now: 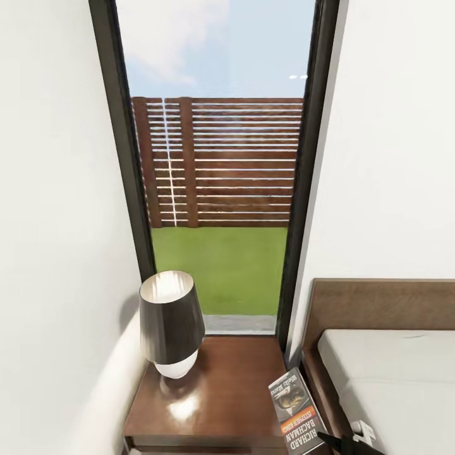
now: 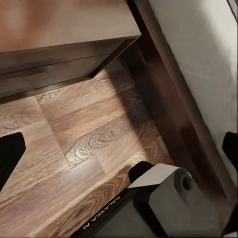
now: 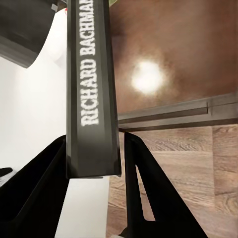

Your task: In the bedroom, move the book from the bed onto either nightstand, and place the two sandals side by side next to the bed.

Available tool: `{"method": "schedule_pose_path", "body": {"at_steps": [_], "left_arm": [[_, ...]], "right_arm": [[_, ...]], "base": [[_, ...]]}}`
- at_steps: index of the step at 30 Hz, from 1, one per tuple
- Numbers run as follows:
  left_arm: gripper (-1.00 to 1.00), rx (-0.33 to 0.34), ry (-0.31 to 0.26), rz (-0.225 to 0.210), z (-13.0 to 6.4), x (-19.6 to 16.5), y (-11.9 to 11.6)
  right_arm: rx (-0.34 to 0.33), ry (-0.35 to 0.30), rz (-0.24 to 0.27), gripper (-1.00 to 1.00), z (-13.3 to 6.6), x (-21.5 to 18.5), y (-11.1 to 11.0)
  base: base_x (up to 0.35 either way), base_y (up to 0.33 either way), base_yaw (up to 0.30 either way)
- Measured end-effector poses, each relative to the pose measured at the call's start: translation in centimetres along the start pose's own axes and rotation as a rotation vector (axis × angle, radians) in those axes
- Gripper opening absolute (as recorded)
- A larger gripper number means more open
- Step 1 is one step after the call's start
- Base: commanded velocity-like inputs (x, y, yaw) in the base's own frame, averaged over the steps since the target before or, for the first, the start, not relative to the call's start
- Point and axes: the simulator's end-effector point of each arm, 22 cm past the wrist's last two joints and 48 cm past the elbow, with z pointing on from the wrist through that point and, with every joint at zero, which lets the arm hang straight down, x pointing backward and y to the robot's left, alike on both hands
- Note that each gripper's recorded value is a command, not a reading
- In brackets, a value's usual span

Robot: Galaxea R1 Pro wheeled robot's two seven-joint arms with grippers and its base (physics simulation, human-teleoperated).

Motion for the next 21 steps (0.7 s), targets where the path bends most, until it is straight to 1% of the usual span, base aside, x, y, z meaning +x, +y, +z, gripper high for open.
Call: {"method": "schedule_pose_path", "body": {"at_steps": [2,3,6,7,9,10,11,12,14,17,21], "left_arm": [[1.00,0.050,0.006,-0.013,0.1,-2.1,-1.2],[1.00,0.065,0.004,-0.012,0.2,-2.8,-1.6],[1.00,0.154,-0.033,0.005,0.3,-7.6,-4.4],[1.00,0.171,-0.040,0.005,0.2,-8.2,-4.9],[1.00,0.237,-0.077,-0.015,-0.4,-10.4,-6.6],[1.00,0.277,-0.116,-0.037,-1.0,-11.8,-7.4],[1.00,0.295,-0.143,-0.049,-1.2,-12.5,-7.8],[1.00,0.305,-0.166,-0.058,-1.5,-13.1,-7.9],[1.00,0.308,-0.192,-0.064,-2.2,-13.5,-7.5],[1.00,0.306,-0.209,-0.056,-2.7,-13.7,-7.2],[1.00,0.306,-0.214,-0.054,-2.8,-13.8,-7.1]], "right_arm": [[-0.001,-0.002,0.000,-1.00,-0.1,-0.1,0.0],[-0.001,-0.002,0.001,-1.00,-0.1,-0.1,0.0],[-0.002,-0.003,0.000,-1.00,-0.2,-0.1,0.0],[-0.002,-0.002,0.000,-1.00,-0.2,-0.1,-0.1],[-0.001,-0.004,0.000,-1.00,-0.3,-0.2,-0.1],[0.000,-0.004,0.000,-1.00,-0.3,-0.3,-0.2],[0.001,-0.005,0.000,-1.00,-0.3,-0.3,-0.2],[0.001,-0.004,-0.001,-1.00,-0.4,-0.3,-0.2],[0.001,-0.005,0.000,-1.00,-0.4,-0.3,-0.2],[-0.002,-0.009,0.001,-1.00,-0.4,-0.4,-0.1],[-0.011,-0.010,0.009,-1.00,-0.3,-0.7,0.2]], "base": [[0.000,0.000,0.000],[0.000,0.000,0.000],[0.000,0.000,0.000],[0.000,0.000,0.000],[0.000,0.000,0.000],[0.000,0.000,0.000],[0.000,0.000,0.000],[0.000,0.000,0.000],[0.000,0.000,0.000],[0.000,0.000,0.000],[0.000,0.000,0.000]]}}
